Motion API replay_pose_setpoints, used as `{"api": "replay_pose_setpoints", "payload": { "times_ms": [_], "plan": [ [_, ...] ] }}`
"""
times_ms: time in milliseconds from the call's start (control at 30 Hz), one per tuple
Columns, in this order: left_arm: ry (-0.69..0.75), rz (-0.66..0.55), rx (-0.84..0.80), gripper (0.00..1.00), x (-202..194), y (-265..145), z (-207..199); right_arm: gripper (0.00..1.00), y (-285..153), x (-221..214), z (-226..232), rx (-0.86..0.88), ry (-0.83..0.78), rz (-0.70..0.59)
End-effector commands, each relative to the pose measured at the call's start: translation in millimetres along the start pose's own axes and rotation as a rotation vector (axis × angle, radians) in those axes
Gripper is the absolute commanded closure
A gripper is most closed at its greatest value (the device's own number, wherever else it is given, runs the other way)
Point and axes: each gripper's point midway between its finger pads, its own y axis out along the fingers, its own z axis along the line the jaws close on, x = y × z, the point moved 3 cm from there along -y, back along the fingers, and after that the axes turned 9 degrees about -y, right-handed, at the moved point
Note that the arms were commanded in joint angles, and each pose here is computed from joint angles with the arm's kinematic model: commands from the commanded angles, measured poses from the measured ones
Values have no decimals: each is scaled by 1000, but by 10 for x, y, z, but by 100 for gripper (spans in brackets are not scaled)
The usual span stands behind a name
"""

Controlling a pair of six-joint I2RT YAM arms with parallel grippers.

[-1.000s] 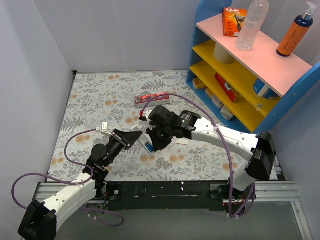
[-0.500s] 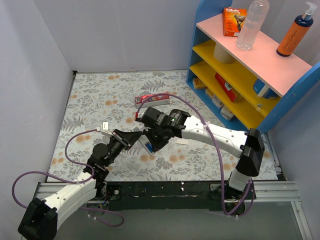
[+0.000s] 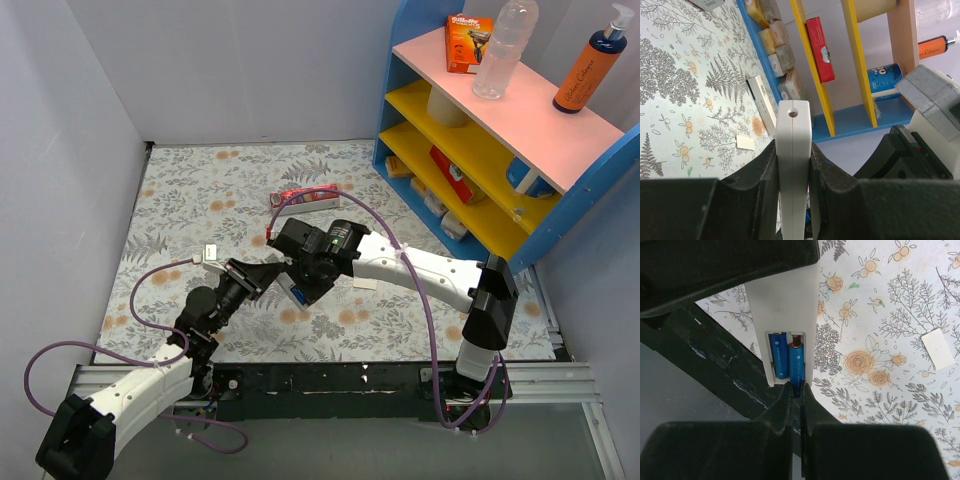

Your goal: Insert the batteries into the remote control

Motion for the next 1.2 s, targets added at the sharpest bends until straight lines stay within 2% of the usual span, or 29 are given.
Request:
{"api": "replay_pose_setpoints", "payload": {
  "times_ms": [0, 267, 467, 667, 900, 1167],
  "plan": [
    [-21, 30, -127, 100, -30, -29, -292, 99, -39, 177, -10, -27, 6, -62],
    [-14, 77, -162, 100, -97, -51, -334, 99, -25, 224, -19, -39, -3, -58],
    [-18, 69, -156, 100, -85, -49, -330, 99, -55, 287, 1, -30, -5, -81],
    [-56, 45, -108, 100, -58, -39, -239, 90, -112, 277, 13, -17, -9, -91],
    [-113, 26, -47, 100, -44, -22, -113, 74, -161, 290, 21, -10, -15, -102],
    [-144, 23, -14, 100, -51, -19, -29, 65, -289, 354, 18, -16, -16, -145]
  ]
}}
